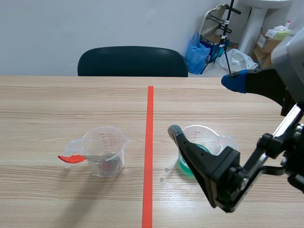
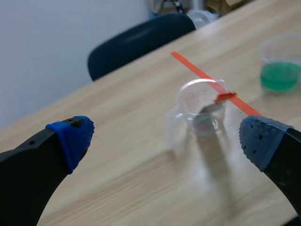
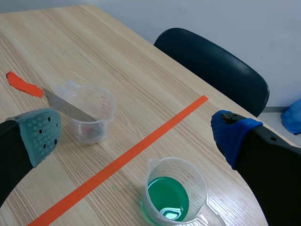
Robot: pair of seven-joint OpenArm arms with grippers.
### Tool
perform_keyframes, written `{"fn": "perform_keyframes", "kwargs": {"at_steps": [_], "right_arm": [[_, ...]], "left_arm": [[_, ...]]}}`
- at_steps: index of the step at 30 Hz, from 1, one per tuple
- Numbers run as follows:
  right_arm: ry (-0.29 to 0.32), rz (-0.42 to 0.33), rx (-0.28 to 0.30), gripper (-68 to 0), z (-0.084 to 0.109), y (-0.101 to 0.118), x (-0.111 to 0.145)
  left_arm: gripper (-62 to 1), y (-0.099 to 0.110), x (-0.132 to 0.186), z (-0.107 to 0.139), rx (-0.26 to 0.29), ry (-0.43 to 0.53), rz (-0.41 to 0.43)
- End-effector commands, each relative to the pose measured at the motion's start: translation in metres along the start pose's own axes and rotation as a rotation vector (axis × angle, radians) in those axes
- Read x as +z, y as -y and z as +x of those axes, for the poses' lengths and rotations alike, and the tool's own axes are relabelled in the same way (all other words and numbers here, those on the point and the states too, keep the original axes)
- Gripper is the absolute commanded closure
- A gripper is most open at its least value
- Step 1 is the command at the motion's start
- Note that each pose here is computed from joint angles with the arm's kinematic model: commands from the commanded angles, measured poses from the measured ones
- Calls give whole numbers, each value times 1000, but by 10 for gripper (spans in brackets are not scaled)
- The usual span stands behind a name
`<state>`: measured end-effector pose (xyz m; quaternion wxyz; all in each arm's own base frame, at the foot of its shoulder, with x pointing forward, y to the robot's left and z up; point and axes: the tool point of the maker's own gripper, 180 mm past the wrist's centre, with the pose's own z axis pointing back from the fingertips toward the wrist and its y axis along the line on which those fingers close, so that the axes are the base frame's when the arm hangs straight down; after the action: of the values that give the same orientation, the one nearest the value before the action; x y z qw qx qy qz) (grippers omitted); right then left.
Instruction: Do the redox reaction experiment
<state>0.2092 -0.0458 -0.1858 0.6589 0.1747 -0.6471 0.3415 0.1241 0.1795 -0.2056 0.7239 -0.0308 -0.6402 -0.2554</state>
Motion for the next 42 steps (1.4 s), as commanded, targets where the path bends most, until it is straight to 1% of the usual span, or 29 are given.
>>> {"fn": "perform_keyframes", "kwargs": {"at_steps": [1,3,7,9,16,42], "right_arm": [[31,-8,9,-679,8,4,-1],[26,-8,18,-679,7,4,-1],[-2,-3,65,-679,2,3,-2],[-8,0,76,-679,1,3,-2],[1,-3,77,-679,2,3,-2],[1,-5,76,-679,2,3,-2]], "left_arm": [[-623,3,0,-3,13,-16,-8],[-623,5,0,-7,15,-32,-14],[-623,4,-1,-5,13,-26,-14],[-623,4,-2,-5,12,-24,-13],[-623,4,-2,-5,12,-22,-14],[-623,4,-2,-4,12,-21,-14]]}}
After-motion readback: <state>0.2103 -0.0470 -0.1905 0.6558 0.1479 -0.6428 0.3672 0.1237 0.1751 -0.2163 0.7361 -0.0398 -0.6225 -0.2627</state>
